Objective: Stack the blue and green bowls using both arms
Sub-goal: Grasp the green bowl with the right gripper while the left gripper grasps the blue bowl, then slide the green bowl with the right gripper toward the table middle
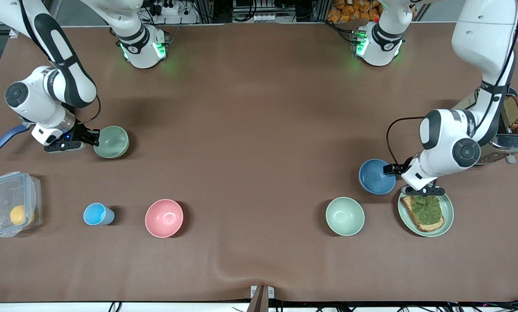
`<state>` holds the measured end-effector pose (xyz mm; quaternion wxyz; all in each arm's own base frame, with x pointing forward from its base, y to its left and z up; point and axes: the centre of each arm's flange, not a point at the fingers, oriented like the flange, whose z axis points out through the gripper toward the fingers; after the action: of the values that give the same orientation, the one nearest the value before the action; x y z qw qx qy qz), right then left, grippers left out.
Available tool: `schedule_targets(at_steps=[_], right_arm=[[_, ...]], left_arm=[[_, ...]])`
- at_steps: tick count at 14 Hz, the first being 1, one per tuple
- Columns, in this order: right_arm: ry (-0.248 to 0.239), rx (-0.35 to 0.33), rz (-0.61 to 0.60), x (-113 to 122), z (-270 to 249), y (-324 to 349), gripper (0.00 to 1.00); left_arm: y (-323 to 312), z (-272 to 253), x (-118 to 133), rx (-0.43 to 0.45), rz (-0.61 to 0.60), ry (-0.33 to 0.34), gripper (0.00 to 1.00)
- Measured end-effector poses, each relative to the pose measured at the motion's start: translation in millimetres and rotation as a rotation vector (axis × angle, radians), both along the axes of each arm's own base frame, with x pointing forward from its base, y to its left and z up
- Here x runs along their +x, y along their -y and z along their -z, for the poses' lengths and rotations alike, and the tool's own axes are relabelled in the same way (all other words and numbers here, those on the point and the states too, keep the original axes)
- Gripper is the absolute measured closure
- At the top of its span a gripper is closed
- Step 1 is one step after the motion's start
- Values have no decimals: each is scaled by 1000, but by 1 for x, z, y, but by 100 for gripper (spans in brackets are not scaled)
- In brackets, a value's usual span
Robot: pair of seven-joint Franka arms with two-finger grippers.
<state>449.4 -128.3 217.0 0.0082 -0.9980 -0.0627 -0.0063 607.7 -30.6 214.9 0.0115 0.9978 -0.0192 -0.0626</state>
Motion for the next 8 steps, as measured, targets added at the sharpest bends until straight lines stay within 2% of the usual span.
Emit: schedule_targets(at_steps=[4,6,7,8], right_arm=[[19,0,-16,13,-9,-19,96],[-10,12,41,23,-18,-40,96],[-40,19,80,31,-27,-57,96],[-68,22,116,40,-39,-76,96]], left_arm=[[6,12,6,-4,8,-7,0],[8,14,7,-4,11,-9,0],[9,15,7,-4,12,-10,6],[9,15,7,-4,12,-10,18]])
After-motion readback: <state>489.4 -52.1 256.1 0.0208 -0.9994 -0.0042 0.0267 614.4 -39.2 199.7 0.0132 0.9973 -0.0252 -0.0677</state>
